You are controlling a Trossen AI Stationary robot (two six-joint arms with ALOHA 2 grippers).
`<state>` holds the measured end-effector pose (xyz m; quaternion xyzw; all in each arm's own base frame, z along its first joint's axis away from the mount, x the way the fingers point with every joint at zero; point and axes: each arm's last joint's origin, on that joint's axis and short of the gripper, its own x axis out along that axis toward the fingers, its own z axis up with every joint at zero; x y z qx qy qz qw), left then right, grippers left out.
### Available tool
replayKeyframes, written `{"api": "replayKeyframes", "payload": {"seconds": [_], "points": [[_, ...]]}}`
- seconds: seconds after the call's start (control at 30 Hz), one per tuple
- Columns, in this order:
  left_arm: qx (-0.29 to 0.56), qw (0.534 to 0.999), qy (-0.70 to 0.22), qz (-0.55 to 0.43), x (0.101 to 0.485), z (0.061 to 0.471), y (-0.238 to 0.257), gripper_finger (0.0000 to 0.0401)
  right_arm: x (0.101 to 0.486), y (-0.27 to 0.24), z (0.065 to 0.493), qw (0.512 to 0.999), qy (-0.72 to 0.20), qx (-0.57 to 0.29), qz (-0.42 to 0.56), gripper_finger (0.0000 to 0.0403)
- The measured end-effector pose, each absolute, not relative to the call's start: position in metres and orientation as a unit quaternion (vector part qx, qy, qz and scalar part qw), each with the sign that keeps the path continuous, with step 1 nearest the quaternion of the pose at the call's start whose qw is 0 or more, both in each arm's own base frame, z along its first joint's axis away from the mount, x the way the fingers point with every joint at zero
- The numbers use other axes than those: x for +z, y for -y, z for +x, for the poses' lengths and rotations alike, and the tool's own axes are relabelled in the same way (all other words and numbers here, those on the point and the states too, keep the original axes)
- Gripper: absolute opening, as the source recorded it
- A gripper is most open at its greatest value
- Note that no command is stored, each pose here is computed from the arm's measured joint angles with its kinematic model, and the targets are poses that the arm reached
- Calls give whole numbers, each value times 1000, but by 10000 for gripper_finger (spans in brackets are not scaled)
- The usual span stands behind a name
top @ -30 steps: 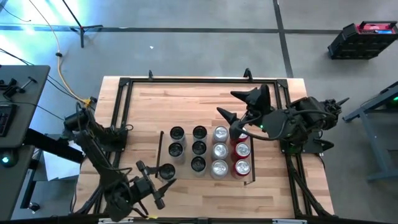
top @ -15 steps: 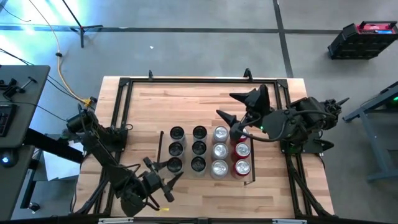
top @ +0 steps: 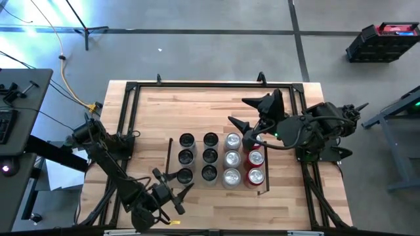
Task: Place canned beverage on shelf
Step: Put the white-pink soda can on the shelf aligned with the other white-pink soda cans
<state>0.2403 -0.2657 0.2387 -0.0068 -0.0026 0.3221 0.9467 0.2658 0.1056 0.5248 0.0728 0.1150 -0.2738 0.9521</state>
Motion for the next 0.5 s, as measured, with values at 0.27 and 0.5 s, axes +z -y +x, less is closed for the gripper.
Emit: {"api": "replayKeyframes", "payload": {"seconds": [0.27, 0.5], "points": [[325, 946, 3, -9, 239, 242, 264, 248, 525, -106, 266, 952, -116, -272, 73, 328], [328, 945, 3, -8, 239, 244, 262, 282, 525, -106, 266, 953, -116, -270, 74, 328]]}}
